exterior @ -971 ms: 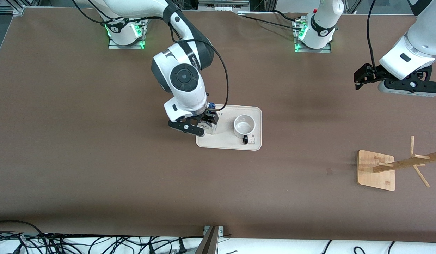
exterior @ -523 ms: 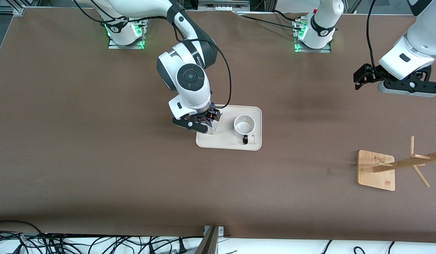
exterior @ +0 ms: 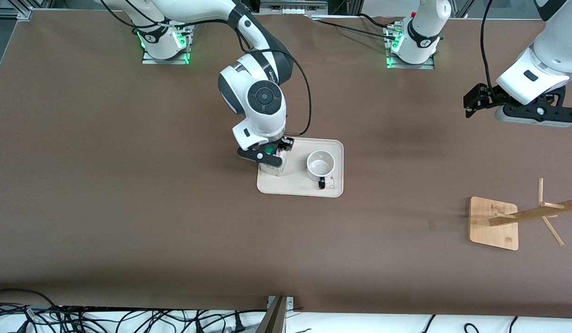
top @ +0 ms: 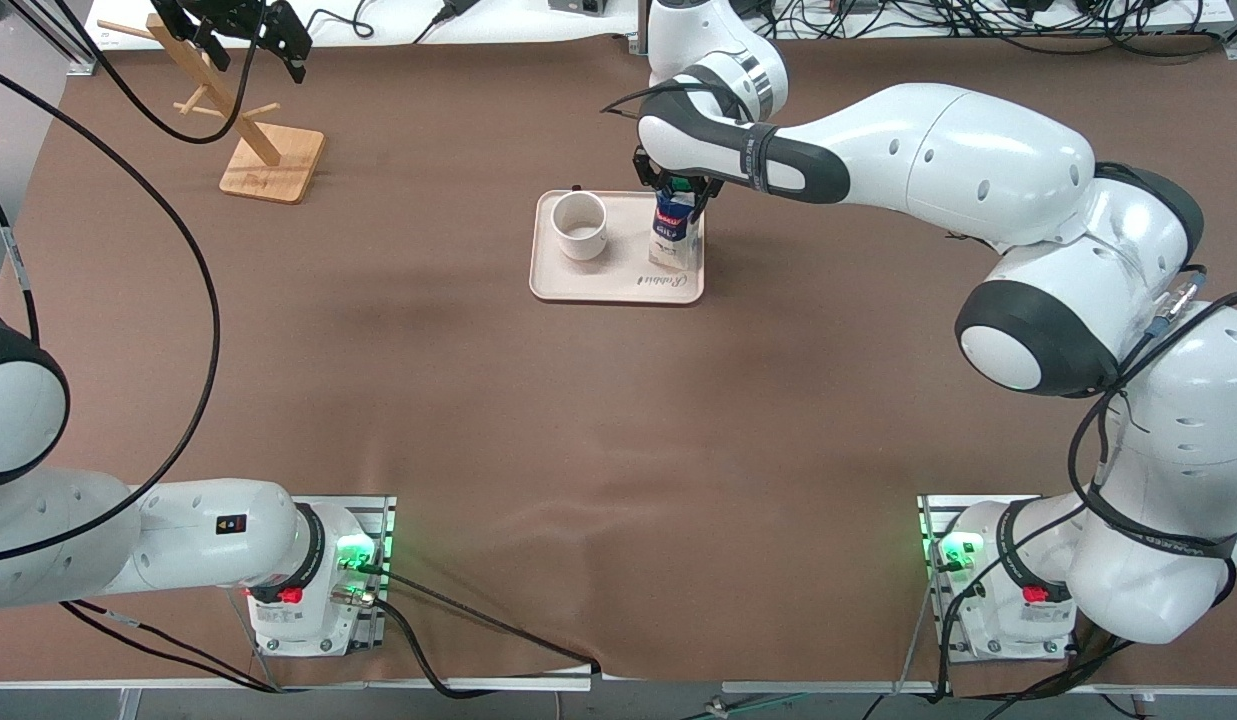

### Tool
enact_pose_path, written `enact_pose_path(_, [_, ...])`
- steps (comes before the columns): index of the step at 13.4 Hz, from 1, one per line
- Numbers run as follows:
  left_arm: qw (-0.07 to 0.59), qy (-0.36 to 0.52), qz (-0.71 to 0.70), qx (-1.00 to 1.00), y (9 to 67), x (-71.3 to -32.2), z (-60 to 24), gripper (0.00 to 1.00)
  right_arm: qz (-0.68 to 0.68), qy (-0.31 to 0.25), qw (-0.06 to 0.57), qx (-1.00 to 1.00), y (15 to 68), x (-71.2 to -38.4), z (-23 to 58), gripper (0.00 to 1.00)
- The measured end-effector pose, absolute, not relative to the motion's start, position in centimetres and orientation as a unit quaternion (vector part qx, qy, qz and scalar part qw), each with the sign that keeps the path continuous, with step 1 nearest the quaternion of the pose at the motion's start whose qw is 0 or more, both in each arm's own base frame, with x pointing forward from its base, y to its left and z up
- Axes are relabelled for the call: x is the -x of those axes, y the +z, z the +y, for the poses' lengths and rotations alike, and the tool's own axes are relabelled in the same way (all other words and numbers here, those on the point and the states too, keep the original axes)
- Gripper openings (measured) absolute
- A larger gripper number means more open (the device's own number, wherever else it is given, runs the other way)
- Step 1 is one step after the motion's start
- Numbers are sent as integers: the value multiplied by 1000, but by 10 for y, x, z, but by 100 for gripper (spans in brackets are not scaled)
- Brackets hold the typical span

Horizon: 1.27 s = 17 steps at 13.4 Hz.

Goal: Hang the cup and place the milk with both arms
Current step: 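Carry the milk carton off the tray with the right gripper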

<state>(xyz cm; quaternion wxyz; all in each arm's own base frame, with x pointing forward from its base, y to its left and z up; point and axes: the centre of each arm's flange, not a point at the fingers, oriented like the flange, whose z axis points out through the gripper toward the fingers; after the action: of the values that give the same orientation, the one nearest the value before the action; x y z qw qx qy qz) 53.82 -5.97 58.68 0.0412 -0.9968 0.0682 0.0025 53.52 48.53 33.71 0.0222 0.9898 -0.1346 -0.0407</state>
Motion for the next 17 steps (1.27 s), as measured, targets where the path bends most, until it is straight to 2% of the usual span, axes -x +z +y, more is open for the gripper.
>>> enact_pose_path(1, [41, 2, 69, 997, 587, -538, -60, 100, -135, -40, 22, -990, 337, -535, 485, 52])
enact_pose_path(3, [41, 2, 69, 997, 587, -538, -60, 100, -136, -38, 20, -990, 340, -537, 484, 43])
enact_pose_path(6, [41, 2, 72, 997, 587, -538, -64, 100, -135, -33, 17, -990, 363, -545, 473, 43])
enact_pose_path(9, [41, 2, 74, 996, 587, -537, -67, 100, -90, -35, 15, -995, 412, -560, 443, 44])
enact_pose_path(11, [37, 3, 74, 997, 586, -537, -67, 100, -50, -36, 16, -998, 442, -580, 396, 44])
enact_pose_path(13, [36, 6, 76, 996, 584, -537, -69, 100, -12, -36, 26, -999, 449, -603, 332, 44])
enact_pose_path(17, [33, 55, 106, 992, 542, -541, -97, 100, 44, -34, 42, -998, 406, -624, 184, 44])
